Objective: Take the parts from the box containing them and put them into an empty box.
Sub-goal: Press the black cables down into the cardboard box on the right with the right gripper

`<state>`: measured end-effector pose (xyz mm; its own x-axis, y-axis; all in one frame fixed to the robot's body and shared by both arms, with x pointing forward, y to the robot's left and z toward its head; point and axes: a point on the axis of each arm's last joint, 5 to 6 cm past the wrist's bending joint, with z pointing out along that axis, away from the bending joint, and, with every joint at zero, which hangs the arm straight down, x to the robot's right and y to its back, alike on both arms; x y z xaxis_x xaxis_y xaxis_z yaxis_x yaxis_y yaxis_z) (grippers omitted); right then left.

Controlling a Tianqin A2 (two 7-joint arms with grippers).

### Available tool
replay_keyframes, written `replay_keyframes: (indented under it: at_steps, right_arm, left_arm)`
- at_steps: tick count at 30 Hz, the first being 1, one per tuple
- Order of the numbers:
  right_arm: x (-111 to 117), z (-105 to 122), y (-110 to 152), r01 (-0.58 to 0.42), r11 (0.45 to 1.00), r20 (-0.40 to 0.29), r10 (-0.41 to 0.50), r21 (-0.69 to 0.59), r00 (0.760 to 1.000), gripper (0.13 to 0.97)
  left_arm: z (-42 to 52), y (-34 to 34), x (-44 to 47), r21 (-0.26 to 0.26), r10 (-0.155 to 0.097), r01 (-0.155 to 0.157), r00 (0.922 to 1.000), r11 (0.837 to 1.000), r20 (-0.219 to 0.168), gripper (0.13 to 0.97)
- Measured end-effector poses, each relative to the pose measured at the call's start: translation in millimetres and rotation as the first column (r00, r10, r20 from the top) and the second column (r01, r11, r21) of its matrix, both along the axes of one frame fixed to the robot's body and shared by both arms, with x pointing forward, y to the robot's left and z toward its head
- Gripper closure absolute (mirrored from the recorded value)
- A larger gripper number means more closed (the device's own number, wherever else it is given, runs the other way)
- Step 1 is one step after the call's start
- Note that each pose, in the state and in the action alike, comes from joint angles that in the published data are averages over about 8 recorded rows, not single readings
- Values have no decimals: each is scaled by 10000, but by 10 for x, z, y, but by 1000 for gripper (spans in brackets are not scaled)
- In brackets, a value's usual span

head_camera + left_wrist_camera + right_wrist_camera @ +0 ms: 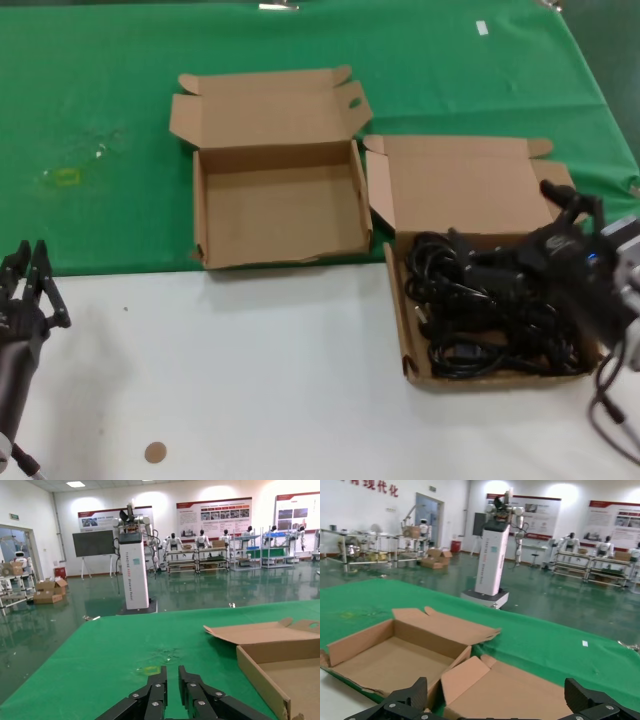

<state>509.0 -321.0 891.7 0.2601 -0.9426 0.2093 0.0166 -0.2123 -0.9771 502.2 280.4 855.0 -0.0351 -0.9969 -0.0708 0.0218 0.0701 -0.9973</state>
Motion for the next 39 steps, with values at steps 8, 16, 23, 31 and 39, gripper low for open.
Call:
replay_keyframes:
  at_steps: [8, 16, 23, 31, 39]
  right_arm:
    - [29, 292, -349, -1152, 9862, -593, 1088, -1186, 9923, 130]
    - [54, 443, -615, -2367, 9234, -1451, 2009, -3021, 9688, 130]
    - [105, 531, -797, -3489, 8368, -2225, 2774, -4220, 9346, 130]
    - [229, 481, -897, -4375, 7596, -2983, 3274, -4812, 8966, 130]
    - [336, 392, -863, -4859, 7175, -3312, 3601, -4991, 8721, 141]
  left_arm:
    - [0, 0, 0, 0, 0, 0, 10000, 10000, 0, 922]
    - [0, 0, 0, -3, 0, 0, 10000, 10000, 0, 949]
    - [0, 0, 0, -4, 0, 0, 10000, 10000, 0, 953]
    - [0, 0, 0, -2, 0, 0, 10000, 10000, 0, 953]
    - [0, 0, 0, -2, 0, 0, 10000, 10000, 0, 953]
